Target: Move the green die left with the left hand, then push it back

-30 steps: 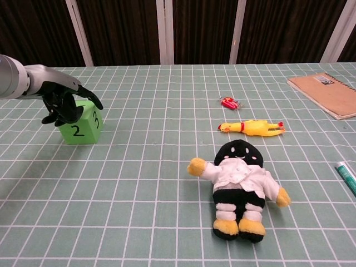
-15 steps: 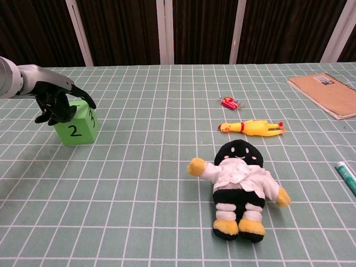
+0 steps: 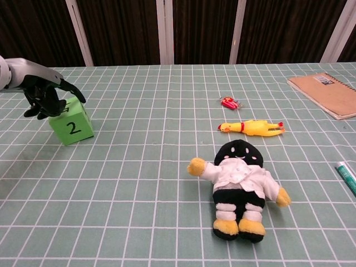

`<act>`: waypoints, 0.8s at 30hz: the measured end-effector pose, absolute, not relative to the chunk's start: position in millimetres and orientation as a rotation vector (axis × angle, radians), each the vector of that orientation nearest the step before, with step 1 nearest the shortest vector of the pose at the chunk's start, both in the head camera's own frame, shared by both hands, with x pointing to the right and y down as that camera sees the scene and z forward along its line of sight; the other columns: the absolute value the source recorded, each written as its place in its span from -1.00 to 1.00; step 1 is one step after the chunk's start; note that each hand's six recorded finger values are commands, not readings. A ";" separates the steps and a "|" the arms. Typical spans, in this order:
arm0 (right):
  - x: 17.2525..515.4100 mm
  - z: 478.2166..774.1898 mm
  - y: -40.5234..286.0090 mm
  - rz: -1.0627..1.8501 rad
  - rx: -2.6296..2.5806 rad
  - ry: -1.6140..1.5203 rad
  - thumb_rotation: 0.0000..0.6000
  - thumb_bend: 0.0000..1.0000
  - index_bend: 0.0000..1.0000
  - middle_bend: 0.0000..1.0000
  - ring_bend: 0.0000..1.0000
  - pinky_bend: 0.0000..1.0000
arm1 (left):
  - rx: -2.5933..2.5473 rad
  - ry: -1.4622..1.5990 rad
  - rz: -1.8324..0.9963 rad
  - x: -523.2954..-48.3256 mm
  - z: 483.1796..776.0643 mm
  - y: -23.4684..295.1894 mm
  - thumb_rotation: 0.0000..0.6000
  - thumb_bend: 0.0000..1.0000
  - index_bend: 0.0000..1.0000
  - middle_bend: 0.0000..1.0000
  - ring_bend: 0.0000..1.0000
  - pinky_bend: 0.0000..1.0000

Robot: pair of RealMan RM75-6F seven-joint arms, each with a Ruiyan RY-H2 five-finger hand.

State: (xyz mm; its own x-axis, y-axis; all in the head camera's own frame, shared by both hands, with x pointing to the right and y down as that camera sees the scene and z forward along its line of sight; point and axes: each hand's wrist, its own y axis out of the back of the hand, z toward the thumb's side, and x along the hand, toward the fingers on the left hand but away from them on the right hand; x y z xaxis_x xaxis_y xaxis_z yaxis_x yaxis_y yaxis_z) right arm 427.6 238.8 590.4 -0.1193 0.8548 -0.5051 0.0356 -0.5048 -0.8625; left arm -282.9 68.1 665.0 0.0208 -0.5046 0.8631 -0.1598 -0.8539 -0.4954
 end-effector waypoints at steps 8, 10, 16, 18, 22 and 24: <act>426.9 591.5 239.2 1.693 -1.532 -1.001 1.00 -0.69 -0.75 -0.98 -0.89 -0.95 | -2.015 0.689 -1.945 -297.5 662.1 65.8 1.00 0.91 -0.73 0.68 0.36 0.46; 426.7 591.8 239.2 1.693 -1.532 -0.999 1.00 -0.69 -0.75 -0.98 -0.89 -0.95 | -2.004 0.687 -1.956 -303.0 661.0 65.6 1.00 0.91 -0.73 0.68 0.36 0.46; 425.8 592.3 239.7 1.693 -1.533 -0.997 1.00 -0.69 -0.75 -0.98 -0.89 -0.95 | -1.987 0.691 -1.979 -315.5 658.5 64.4 1.00 0.91 -0.73 0.68 0.36 0.46; 425.4 592.6 240.0 1.693 -1.535 -0.995 1.00 -0.69 -0.75 -0.98 -0.89 -0.95 | -1.983 0.691 -1.986 -319.2 658.2 64.3 1.00 0.91 -0.73 0.68 0.36 0.46; 425.0 593.2 240.3 1.695 -1.536 -0.992 1.00 -0.69 -0.75 -0.98 -0.89 -0.95 | -1.974 0.674 -2.003 -325.8 658.7 65.3 1.00 0.91 -0.73 0.68 0.35 0.46; 424.9 593.4 240.4 1.695 -1.536 -0.991 1.00 -0.69 -0.75 -0.98 -0.89 -0.95 | -1.971 0.666 -2.007 -328.1 658.4 65.3 1.00 0.91 -0.73 0.68 0.35 0.46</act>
